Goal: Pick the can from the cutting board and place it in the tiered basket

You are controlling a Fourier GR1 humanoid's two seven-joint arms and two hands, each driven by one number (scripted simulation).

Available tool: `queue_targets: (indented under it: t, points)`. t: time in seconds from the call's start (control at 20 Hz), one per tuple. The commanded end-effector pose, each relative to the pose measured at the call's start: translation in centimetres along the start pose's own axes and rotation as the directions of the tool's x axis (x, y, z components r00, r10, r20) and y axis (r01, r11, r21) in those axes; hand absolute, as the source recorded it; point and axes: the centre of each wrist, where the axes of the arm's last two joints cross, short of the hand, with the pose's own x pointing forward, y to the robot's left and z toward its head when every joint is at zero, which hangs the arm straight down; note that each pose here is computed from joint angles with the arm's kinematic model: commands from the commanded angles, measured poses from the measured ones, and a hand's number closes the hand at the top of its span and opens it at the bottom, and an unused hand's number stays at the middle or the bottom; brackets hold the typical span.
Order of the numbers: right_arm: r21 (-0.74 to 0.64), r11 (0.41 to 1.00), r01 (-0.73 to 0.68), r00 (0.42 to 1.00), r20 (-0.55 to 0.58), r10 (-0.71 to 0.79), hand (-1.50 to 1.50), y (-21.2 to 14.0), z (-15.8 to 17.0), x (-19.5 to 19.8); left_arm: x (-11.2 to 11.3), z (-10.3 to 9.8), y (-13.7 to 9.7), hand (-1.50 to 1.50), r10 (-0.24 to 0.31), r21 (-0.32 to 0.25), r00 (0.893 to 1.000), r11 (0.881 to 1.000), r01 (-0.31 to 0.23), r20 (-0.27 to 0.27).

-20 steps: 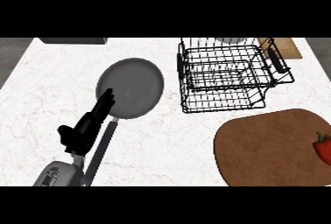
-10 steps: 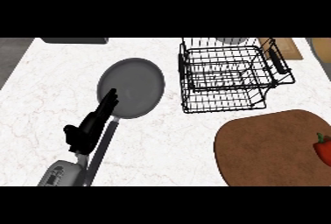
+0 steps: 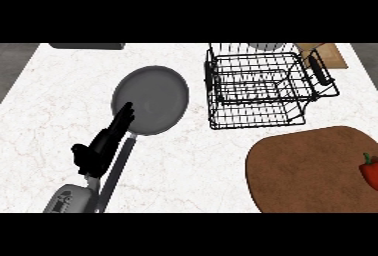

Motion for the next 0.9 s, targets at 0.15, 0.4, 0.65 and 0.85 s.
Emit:
queue_targets:
  t: [0.15,0.4,0.65,0.85]
  points:
    - [0.074,0.997,-0.014,1.0,0.002,0.014,1.5,5.9,-3.7,1.7,0.2,0.6,-0.1,0.0,-0.01,0.021,1.0,1.0,0.01,0.009]
    - [0.087,0.996,-0.009,1.0,0.027,0.006,1.5,7.9,-5.7,3.5,1.4,-0.4,-0.3,0.0,0.0,-0.006,1.0,1.0,0.0,0.009]
    - [0.146,0.983,0.113,0.993,0.007,-0.115,1.5,10.6,-6.6,4.3,-0.3,1.4,-0.1,0.0,-0.001,0.02,1.0,1.0,0.001,0.002]
    - [0.188,0.965,0.185,0.983,-0.028,-0.183,1.5,12.3,-7.2,4.2,0.2,-0.8,0.5,0.0,-0.015,0.01,1.0,1.0,0.015,-0.005]
